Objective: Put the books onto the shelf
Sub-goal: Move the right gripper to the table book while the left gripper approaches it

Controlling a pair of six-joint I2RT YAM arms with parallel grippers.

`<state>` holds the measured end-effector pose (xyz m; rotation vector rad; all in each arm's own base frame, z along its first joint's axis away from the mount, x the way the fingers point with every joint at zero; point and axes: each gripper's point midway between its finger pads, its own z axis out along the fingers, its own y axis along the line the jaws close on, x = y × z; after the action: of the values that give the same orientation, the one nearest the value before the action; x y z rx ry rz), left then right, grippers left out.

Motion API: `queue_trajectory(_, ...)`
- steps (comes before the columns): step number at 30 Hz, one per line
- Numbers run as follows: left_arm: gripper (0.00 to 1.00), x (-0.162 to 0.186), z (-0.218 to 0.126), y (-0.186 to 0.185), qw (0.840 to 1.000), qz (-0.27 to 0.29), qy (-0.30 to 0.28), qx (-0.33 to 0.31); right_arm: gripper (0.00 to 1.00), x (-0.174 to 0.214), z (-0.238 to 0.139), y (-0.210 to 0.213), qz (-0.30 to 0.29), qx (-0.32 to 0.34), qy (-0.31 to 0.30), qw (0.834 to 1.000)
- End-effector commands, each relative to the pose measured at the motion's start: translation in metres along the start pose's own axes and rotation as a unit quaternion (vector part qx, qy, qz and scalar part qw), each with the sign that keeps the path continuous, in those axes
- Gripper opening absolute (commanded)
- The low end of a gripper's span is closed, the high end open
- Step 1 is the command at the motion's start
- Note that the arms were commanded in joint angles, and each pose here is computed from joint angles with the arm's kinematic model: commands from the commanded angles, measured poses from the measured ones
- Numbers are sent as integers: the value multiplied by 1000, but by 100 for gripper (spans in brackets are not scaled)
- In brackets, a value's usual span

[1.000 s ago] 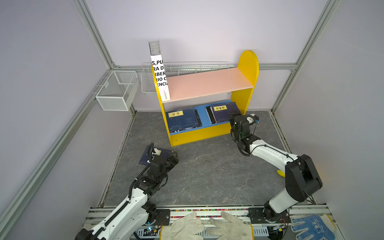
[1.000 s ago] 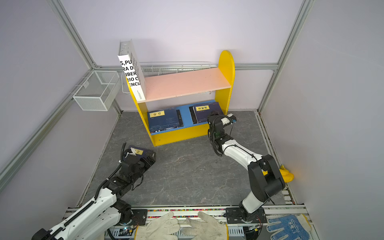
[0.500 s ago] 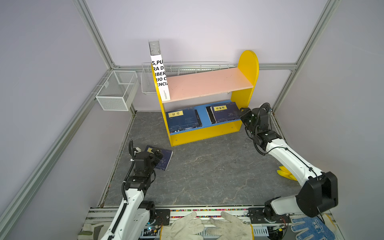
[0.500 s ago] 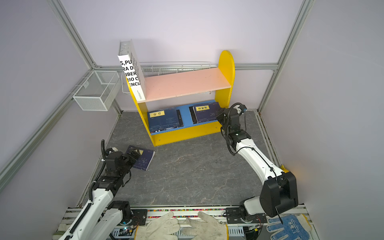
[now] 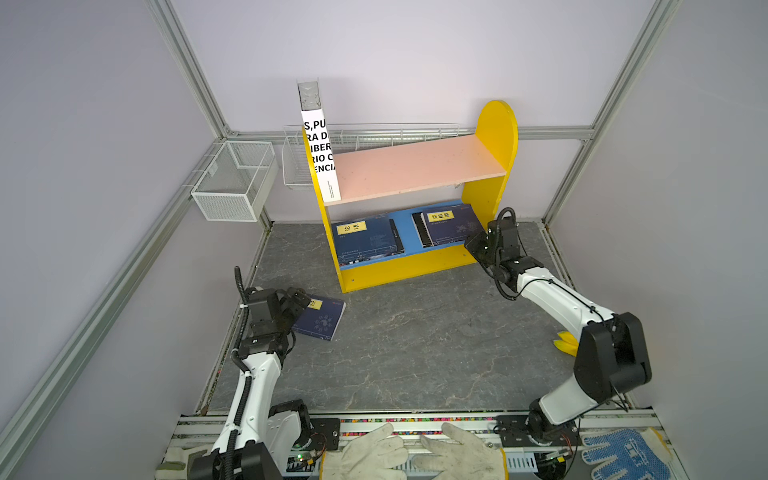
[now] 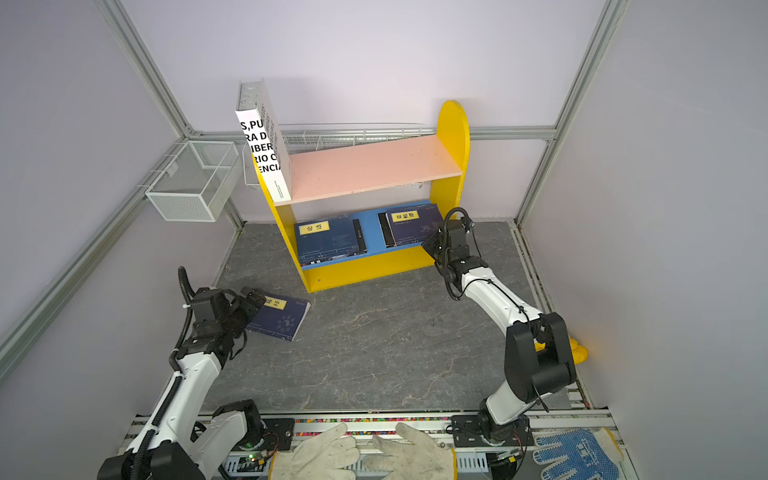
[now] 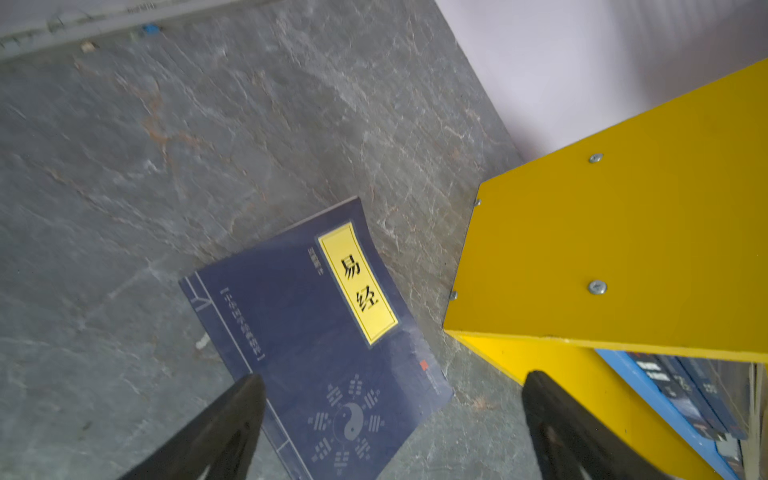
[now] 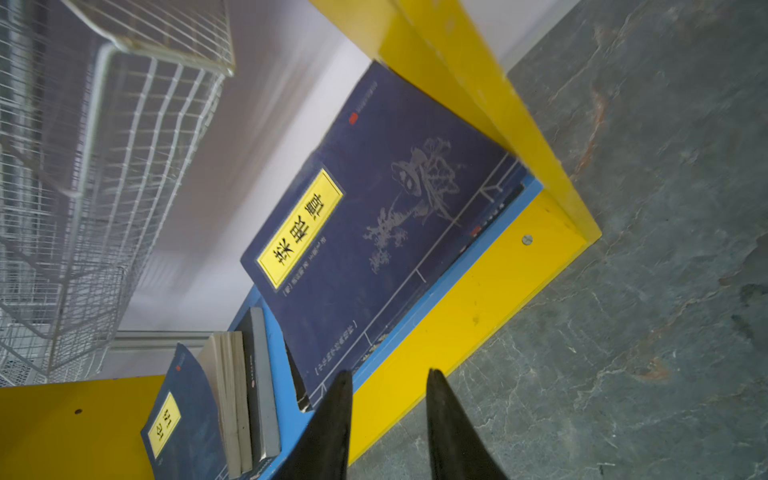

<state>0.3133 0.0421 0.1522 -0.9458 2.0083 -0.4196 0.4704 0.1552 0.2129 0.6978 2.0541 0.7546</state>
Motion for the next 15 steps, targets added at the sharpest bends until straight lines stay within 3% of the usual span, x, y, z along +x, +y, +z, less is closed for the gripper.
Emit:
queue_trajectory(1, 100, -25, 6, 5, 1000, 15, -3, -7, 43, 13, -1, 21, -18, -54, 21, 998)
queue_trajectory(3, 100, -25, 19, 14, 1000, -5, 27, -13, 53, 30, -2, 16, -33, -45, 40, 998)
queue_trajectory(8, 99, -18, 47, 32, 995, -17, 81, -62, 57, 101, -3, 8, -76, -41, 134, 987)
queue_trajectory(15, 99, -17, 65, 50, 991, -16, 94, -91, 66, 198, -9, 18, -97, -88, 241, 962)
